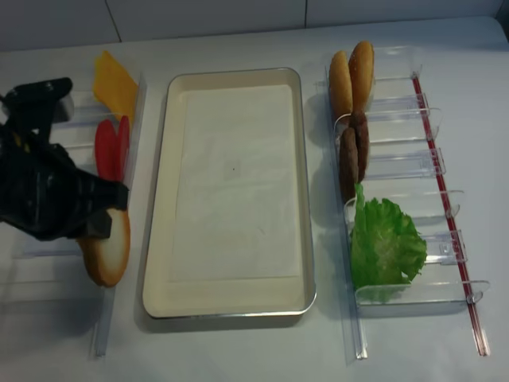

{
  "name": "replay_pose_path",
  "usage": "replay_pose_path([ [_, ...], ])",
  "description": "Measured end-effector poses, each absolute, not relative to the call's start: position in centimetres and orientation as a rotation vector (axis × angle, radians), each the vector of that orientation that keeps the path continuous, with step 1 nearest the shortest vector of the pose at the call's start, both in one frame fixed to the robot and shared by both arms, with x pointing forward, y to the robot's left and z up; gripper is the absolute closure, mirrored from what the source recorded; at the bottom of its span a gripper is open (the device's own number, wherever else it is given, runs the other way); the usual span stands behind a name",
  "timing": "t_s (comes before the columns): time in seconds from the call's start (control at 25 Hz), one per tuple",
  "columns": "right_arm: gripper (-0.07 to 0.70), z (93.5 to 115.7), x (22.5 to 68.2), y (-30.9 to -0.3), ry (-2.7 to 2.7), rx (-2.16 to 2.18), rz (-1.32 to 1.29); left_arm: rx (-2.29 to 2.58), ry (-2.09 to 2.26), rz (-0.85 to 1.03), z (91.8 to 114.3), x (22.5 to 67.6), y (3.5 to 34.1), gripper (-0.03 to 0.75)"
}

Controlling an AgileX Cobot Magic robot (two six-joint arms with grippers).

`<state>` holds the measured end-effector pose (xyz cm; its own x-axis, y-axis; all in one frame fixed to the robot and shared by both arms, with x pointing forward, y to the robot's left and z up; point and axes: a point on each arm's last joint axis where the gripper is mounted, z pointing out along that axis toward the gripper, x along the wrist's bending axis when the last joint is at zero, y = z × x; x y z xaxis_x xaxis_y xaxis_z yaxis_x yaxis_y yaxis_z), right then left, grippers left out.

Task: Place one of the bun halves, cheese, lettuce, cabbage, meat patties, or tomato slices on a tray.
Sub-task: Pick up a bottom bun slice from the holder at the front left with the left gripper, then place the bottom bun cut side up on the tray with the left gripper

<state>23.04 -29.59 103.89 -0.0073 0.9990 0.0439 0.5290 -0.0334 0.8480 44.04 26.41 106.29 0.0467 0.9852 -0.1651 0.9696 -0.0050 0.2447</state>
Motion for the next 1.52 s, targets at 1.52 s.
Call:
replay_pose_path([
  [1.52,0.005,103.9,23.0,-29.6,1.604,1.632,0.937,1.843,1.626,-0.432,98.4,50.5,14.7,0.573],
])
